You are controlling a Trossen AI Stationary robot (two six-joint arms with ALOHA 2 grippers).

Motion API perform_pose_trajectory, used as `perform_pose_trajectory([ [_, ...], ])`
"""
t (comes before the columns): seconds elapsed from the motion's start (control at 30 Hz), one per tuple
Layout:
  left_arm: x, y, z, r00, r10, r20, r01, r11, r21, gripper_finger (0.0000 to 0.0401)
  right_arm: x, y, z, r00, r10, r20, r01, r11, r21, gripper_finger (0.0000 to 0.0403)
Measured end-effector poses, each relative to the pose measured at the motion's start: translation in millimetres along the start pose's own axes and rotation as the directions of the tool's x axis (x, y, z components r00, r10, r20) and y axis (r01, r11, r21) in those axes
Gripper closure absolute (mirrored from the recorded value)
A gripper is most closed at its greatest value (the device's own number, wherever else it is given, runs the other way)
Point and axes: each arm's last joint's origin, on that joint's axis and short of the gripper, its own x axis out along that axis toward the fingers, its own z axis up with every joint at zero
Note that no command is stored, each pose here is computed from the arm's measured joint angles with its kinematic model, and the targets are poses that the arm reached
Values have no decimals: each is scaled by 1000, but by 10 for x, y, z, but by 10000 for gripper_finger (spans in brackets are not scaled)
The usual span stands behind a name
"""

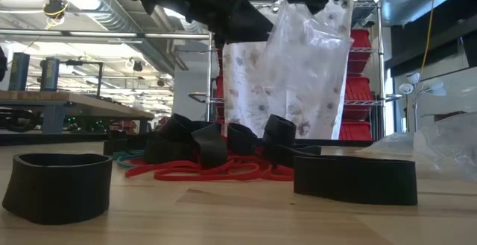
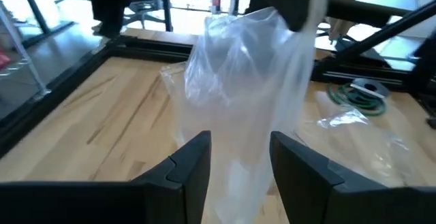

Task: Sort rubber bands
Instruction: Open the transparent zip lock bag

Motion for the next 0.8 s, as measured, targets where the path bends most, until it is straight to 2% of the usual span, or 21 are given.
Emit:
perform_pose_trajectory([
  [0.1, 1, 32, 7, 999, 38, 7, -38, 999, 0, 258, 0, 1, 0, 1000, 5, 1, -5, 1000, -1, 403],
  [0.27, -3, 28, 58, 997, 37, 61, -38, 999, 8, 258, 0, 2, -2, 1000, 6, -1, -6, 1000, 0, 403],
  [0.4, -43, -24, 27, 999, -35, -1, 35, 997, 71, 258, 0, 3, -5, 1000, 7, -4, -7, 1000, 1, 403],
  [0.8, -182, -44, 92, 999, -43, -28, 44, 997, 56, 258, -1, 5, -14, 1000, 8, -14, -8, 1000, 0, 403],
])
